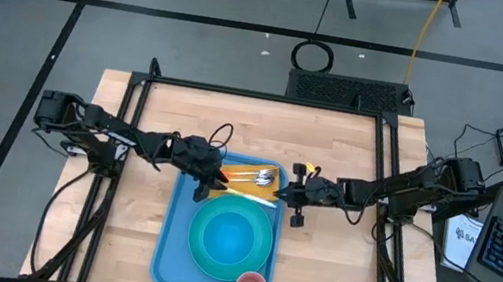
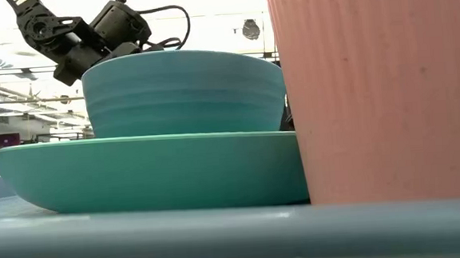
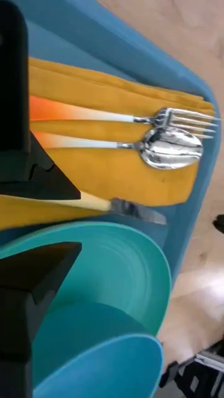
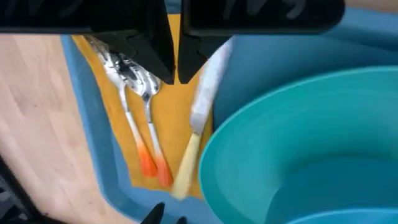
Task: Set up tray
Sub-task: Adjust the light green knife on the orange napkin
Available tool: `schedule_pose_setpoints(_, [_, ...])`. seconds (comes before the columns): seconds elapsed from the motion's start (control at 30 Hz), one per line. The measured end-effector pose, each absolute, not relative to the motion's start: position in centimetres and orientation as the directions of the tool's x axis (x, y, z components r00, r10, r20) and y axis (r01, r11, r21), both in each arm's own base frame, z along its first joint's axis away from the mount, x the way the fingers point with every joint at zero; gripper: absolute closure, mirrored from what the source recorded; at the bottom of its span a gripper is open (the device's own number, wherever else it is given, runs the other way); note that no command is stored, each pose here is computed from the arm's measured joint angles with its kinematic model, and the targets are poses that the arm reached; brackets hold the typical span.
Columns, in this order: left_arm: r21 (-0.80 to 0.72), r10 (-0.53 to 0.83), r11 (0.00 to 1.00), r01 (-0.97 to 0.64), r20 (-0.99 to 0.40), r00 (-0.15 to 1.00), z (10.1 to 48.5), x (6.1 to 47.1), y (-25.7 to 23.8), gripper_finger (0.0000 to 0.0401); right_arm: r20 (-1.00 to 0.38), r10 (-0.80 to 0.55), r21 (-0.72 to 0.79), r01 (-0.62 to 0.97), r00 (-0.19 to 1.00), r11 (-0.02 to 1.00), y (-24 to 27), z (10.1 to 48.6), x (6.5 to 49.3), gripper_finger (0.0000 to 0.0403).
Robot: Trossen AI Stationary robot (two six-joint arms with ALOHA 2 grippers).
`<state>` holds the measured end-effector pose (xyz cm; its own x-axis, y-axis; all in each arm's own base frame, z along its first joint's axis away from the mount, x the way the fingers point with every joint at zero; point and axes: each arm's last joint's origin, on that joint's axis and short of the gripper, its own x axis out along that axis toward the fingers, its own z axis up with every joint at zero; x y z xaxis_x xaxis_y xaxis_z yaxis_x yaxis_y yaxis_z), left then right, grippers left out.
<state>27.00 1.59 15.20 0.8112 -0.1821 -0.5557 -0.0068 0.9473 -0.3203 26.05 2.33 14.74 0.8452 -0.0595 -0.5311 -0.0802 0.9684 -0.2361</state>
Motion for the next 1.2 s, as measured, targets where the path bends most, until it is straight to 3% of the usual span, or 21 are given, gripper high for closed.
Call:
schedule_pose_setpoints(0.33, [-0.324, -0.193, 0.946, 0.003, -0.556, 0.809, 15.2, 27.0, 1.5, 0.0291, -0.533, -0.057, -0.214, -0.07, 0.844, 0.974, 1.8, 14.7, 26.1, 0.0401])
schedule_pose_setpoints(0.53, [-0.256, -0.292, 0.953, 0.163, -0.625, 0.724, 14.4, 26.3, 1.1, 0.0304, -0.533, -0.07, -0.241, -0.072, 0.843, 0.968, 1.6, 14.7, 26.1, 0.0399])
schedule_pose_setpoints(0.97, [-0.029, -0.124, 0.989, 0.147, -0.714, 0.689, 13.7, 25.8, 1.1, 0.0282, -0.513, -0.081, -0.233, -0.048, 0.855, 0.971, 1.1, 14.9, 26.3, 0.0399])
schedule_pose_setpoints(1.2, [0.002, -0.099, 0.989, 0.146, -0.728, 0.679, 13.4, 25.8, 1.1, 0.0265, -0.508, -0.09, -0.232, -0.035, 0.857, 0.972, 0.8, 15.0, 26.3, 0.0399])
